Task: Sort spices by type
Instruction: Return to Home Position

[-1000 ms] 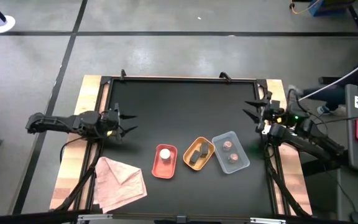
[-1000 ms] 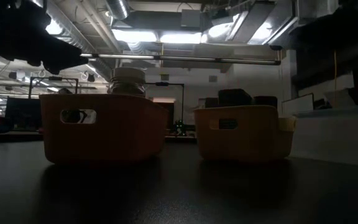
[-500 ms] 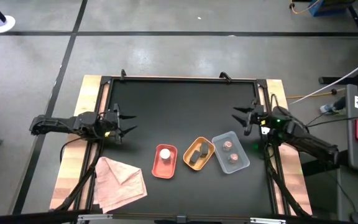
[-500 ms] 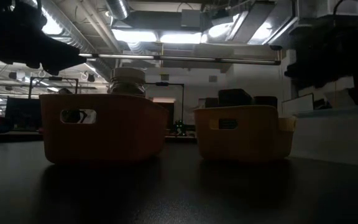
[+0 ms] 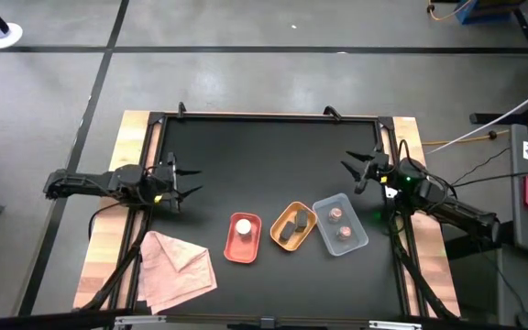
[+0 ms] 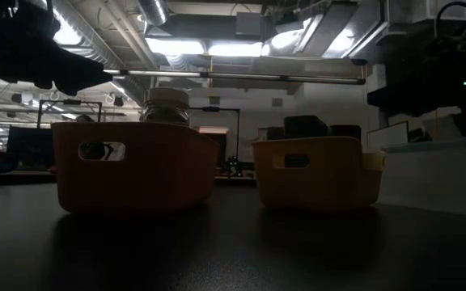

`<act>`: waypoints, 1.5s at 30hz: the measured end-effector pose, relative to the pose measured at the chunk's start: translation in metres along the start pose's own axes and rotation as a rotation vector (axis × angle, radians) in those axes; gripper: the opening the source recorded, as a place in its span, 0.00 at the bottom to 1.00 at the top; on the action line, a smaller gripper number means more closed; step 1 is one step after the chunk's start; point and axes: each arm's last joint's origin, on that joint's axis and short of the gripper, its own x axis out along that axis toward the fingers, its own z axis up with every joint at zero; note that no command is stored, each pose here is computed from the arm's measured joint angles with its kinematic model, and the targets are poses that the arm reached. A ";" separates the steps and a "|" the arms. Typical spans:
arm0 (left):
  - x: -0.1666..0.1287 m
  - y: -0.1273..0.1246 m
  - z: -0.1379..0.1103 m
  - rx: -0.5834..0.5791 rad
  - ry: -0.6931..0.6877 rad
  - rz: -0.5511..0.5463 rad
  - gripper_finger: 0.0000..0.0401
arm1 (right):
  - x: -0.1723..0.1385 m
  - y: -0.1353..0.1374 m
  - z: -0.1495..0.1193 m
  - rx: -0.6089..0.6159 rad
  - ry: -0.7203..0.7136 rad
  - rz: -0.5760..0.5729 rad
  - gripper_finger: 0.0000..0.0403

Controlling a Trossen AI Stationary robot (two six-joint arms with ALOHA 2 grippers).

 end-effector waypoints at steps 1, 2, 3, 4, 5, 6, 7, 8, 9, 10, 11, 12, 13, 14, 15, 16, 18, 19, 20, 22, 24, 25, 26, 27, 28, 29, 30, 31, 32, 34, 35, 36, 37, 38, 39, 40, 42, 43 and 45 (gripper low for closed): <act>0.000 0.000 0.000 0.002 0.000 0.000 0.54 | 0.000 0.000 0.000 0.003 0.002 -0.010 0.47; 0.000 0.000 0.000 0.002 0.000 0.000 0.54 | 0.000 0.000 0.000 0.004 0.004 -0.012 0.47; 0.000 0.000 0.000 0.003 0.001 0.000 0.54 | 0.000 0.000 -0.001 0.004 0.005 -0.012 0.47; 0.000 0.000 0.000 0.007 0.001 0.000 0.54 | 0.000 0.000 -0.001 0.002 0.005 -0.013 0.47; 0.000 0.000 0.000 0.011 0.001 0.000 0.54 | 0.000 0.000 -0.001 -0.002 0.005 -0.012 0.47; 0.000 0.000 0.000 0.014 0.001 0.000 0.54 | 0.000 0.000 -0.001 -0.004 0.005 -0.012 0.47; 0.000 0.000 0.000 0.013 0.001 0.000 0.54 | 0.000 0.000 -0.001 -0.004 0.006 -0.012 0.47; 0.000 0.000 0.000 0.009 0.001 0.000 0.54 | 0.000 0.000 -0.001 -0.004 0.006 -0.012 0.47; 0.000 0.000 0.000 0.001 0.001 0.000 0.54 | 0.000 0.000 -0.001 -0.004 0.007 -0.012 0.47; 0.000 0.000 0.000 -0.006 0.001 0.000 0.54 | 0.000 0.000 -0.001 -0.004 0.007 -0.012 0.47; 0.000 0.000 0.000 -0.007 0.001 0.000 0.54 | 0.000 0.000 -0.001 -0.005 0.007 -0.012 0.47; 0.000 0.000 0.000 -0.006 0.001 0.000 0.54 | 0.000 0.000 -0.001 -0.005 0.008 -0.012 0.47; 0.000 0.000 0.000 -0.004 0.001 0.000 0.54 | 0.000 0.000 -0.001 -0.005 0.008 -0.012 0.47; 0.000 0.000 0.000 -0.005 0.001 0.000 0.54 | 0.000 0.000 -0.001 -0.005 0.009 -0.012 0.47; 0.000 0.000 0.000 -0.005 0.001 0.000 0.54 | 0.000 0.000 -0.001 -0.005 0.009 -0.012 0.47; 0.000 0.000 0.000 -0.009 0.001 0.000 0.54 | 0.000 0.000 -0.001 -0.005 0.010 -0.012 0.47; 0.000 0.000 0.000 -0.013 0.002 0.001 0.54 | 0.000 0.000 -0.002 -0.005 0.012 -0.012 0.47; 0.000 0.000 0.000 -0.014 0.002 0.001 0.54 | 0.000 0.000 -0.002 -0.005 0.012 -0.012 0.47; 0.000 0.000 0.000 -0.014 0.001 0.000 0.54 | 0.000 0.000 -0.002 -0.005 0.012 -0.012 0.47; 0.000 0.000 0.000 -0.012 0.001 0.000 0.54 | 0.000 0.000 -0.002 -0.005 0.013 -0.012 0.47; 0.000 0.000 0.000 -0.012 0.002 0.001 0.54 | 0.000 0.000 -0.002 -0.005 0.014 -0.012 0.47; 0.000 0.000 0.000 -0.013 0.002 0.001 0.54 | 0.000 0.000 -0.002 -0.005 0.014 -0.012 0.47; 0.000 0.000 0.000 -0.016 0.002 0.001 0.54 | 0.000 0.000 -0.002 -0.005 0.014 -0.012 0.47; 0.000 0.000 0.000 -0.017 0.002 0.001 0.54 | 0.000 0.000 -0.002 -0.005 0.015 -0.012 0.47; 0.000 0.000 0.000 -0.017 0.002 0.001 0.54 | 0.000 0.000 -0.002 -0.005 0.015 -0.012 0.47; 0.000 0.000 0.000 -0.017 0.002 0.001 0.54 | 0.000 0.000 -0.002 -0.005 0.015 -0.012 0.47; 0.000 0.000 0.000 -0.015 0.002 0.001 0.54 | 0.000 0.000 -0.002 -0.005 0.016 -0.012 0.47; 0.000 0.000 0.000 -0.012 0.002 0.001 0.54 | 0.000 0.000 -0.002 -0.005 0.016 -0.012 0.47; 0.000 0.000 0.000 -0.012 0.002 0.001 0.54 | 0.000 0.000 -0.002 -0.005 0.016 -0.012 0.47; 0.000 0.000 0.000 -0.015 0.002 0.001 0.54 | 0.000 0.000 -0.002 -0.005 0.016 -0.012 0.47; 0.000 0.000 0.000 -0.017 0.002 0.001 0.54 | 0.000 0.000 -0.002 -0.005 0.016 -0.012 0.47; 0.000 0.000 0.000 -0.018 0.002 0.001 0.54 | 0.000 0.000 -0.002 -0.005 0.016 -0.012 0.47; 0.000 0.000 0.000 -0.017 0.002 0.001 0.54 | 0.000 0.000 -0.002 -0.005 0.016 -0.012 0.47; 0.000 0.000 0.000 -0.016 0.002 0.001 0.54 | 0.000 0.000 -0.002 -0.005 0.016 -0.012 0.47; 0.000 0.000 0.000 -0.013 0.002 0.001 0.54 | 0.000 0.000 -0.002 -0.005 0.016 -0.012 0.47; 0.000 0.000 0.000 -0.012 0.002 0.001 0.54 | 0.000 0.000 -0.002 -0.005 0.016 -0.012 0.47; 0.000 0.000 0.000 -0.014 0.002 0.000 0.54 | 0.000 0.000 -0.002 -0.005 0.016 -0.012 0.47; 0.000 0.000 0.000 -0.017 0.002 0.001 0.54 | 0.000 0.000 -0.002 -0.005 0.016 -0.012 0.47; 0.000 0.000 0.000 -0.018 0.002 0.001 0.54 | 0.000 0.000 -0.002 -0.005 0.017 -0.012 0.47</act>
